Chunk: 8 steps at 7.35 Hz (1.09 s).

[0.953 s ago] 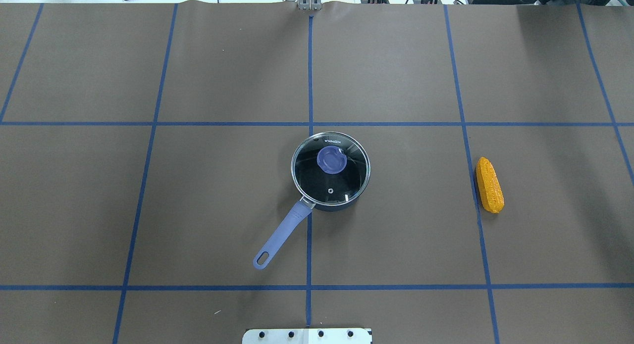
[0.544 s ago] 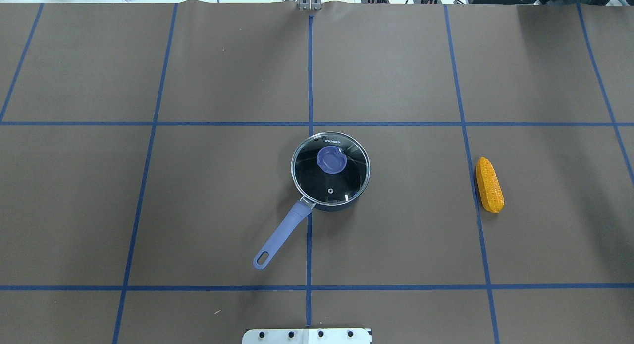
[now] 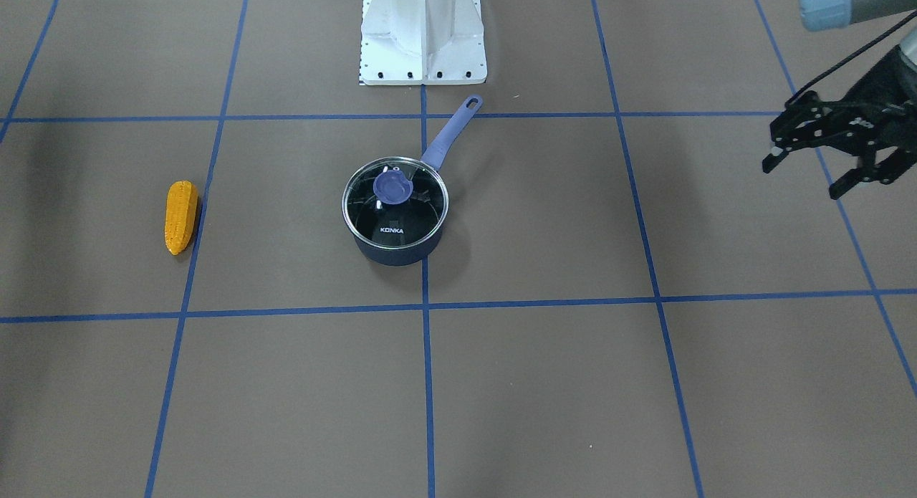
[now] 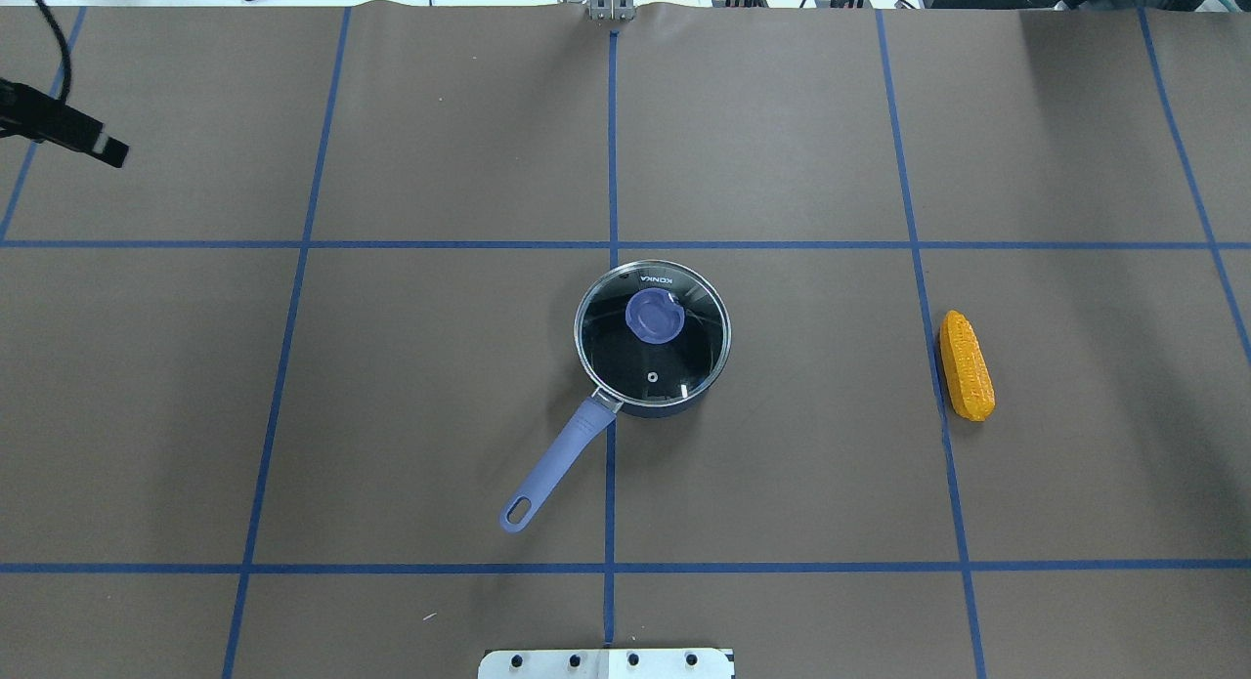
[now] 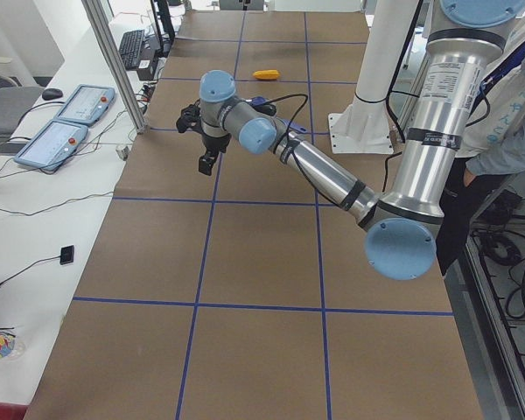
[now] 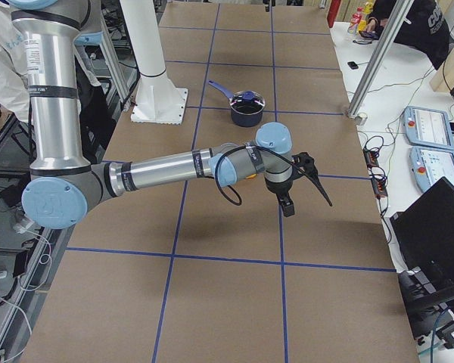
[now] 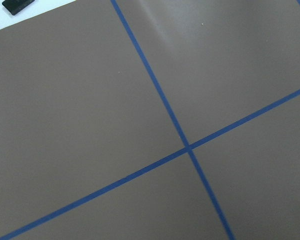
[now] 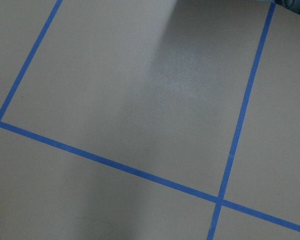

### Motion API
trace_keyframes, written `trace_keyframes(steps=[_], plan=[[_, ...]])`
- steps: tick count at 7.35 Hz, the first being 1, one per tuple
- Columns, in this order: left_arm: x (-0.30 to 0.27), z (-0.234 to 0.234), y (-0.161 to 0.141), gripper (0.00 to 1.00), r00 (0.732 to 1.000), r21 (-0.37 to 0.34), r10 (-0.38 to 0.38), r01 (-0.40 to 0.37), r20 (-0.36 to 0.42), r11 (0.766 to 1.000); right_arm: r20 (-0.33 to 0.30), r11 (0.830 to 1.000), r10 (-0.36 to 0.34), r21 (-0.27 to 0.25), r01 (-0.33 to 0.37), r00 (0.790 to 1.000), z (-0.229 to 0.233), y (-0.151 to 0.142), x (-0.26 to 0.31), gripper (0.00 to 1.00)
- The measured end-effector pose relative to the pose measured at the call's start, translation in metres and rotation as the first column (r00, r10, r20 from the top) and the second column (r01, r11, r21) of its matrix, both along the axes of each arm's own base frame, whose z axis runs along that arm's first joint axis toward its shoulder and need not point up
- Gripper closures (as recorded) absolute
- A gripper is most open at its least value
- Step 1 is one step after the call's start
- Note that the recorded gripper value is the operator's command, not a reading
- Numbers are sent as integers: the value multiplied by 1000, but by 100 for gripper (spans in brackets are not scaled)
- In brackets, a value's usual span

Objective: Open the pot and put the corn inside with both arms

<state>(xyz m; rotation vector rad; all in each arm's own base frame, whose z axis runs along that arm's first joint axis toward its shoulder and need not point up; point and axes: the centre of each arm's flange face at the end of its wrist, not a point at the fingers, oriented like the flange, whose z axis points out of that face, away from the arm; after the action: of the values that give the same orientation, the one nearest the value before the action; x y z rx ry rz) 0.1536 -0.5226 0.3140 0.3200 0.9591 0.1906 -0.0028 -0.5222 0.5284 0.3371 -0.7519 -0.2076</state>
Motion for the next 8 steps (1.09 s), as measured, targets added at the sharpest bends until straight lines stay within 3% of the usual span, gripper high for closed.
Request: trace_keyframes(steps=[1, 3, 5, 8], plan=[[49, -36, 7, 1, 999, -69, -49, 47, -17, 996, 1, 1000, 0, -6, 0, 1000, 0, 0, -3, 0], [154, -110, 33, 1, 997, -161, -76, 76, 3, 984, 0, 1000, -1, -10, 1, 1000, 1, 0, -6, 0], [228, -168, 59, 1, 996, -208, -88, 93, 33, 974, 0, 1000, -2, -12, 2, 1000, 2, 0, -7, 0], [345, -230, 61, 1, 988, -235, -119, 138, 97, 962, -2, 1000, -4, -14, 4, 1000, 3, 1, -8, 0]])
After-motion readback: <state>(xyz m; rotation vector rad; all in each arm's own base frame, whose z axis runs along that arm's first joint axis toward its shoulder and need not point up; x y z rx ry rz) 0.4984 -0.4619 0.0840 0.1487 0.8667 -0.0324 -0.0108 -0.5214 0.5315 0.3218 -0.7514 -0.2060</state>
